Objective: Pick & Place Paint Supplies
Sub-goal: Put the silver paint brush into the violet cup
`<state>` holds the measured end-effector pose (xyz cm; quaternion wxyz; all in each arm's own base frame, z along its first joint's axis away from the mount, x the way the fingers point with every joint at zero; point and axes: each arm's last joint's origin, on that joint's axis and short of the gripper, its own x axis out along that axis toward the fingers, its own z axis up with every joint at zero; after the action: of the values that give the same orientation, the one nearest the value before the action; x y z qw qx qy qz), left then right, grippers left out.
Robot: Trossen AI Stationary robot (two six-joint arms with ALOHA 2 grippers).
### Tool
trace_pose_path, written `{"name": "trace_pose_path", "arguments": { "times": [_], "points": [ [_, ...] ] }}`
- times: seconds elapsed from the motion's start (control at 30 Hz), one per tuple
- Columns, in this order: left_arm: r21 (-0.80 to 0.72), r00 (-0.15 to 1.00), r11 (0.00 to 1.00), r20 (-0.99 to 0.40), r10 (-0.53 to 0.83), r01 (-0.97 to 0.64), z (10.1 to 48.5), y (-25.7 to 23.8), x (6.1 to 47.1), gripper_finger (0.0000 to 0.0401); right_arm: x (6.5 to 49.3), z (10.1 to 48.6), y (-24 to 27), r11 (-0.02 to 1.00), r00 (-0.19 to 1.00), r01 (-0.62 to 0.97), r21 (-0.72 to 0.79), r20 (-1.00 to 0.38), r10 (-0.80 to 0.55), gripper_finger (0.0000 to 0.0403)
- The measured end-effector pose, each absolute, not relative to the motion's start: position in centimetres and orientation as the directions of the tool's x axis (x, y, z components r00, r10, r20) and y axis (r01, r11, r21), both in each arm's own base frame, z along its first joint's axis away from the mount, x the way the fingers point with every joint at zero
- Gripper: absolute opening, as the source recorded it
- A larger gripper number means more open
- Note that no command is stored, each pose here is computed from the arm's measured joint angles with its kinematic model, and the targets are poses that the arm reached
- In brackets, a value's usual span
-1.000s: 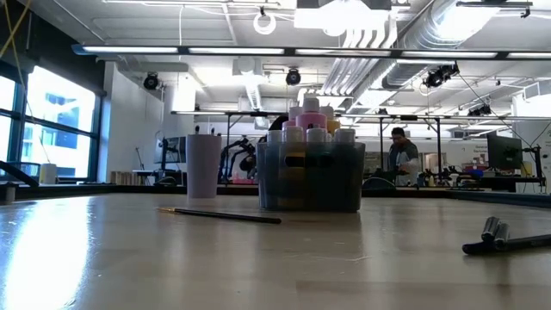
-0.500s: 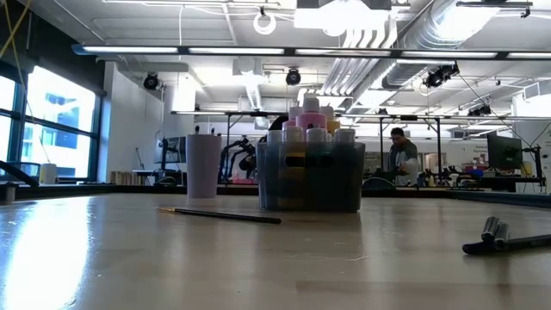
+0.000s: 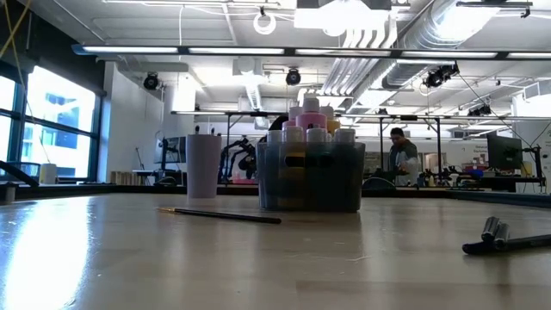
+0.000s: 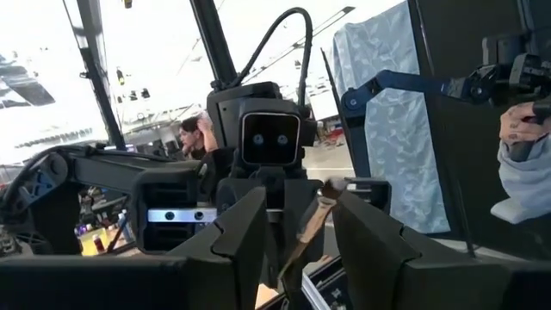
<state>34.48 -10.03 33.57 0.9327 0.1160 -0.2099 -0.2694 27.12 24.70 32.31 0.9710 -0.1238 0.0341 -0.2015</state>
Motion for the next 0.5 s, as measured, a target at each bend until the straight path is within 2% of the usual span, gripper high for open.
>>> {"name": "trace_pose_path", "arguments": {
  "times": [0.23,0.5],
  "points": [
    [0.329,0.764,0.829,0.337,-0.55,0.452,33.64,-10.01,34.46,0.0128,27.15,32.45,24.64,0.887,0.913,0.394,-0.241,-0.01,-0.409,0.0006],
    [0.328,0.766,0.83,0.334,-0.549,0.452,33.61,-10.01,34.48,0.0053,27.17,32.63,24.65,0.887,0.914,0.393,-0.244,-0.002,-0.406,0.0006]
  ]
}}
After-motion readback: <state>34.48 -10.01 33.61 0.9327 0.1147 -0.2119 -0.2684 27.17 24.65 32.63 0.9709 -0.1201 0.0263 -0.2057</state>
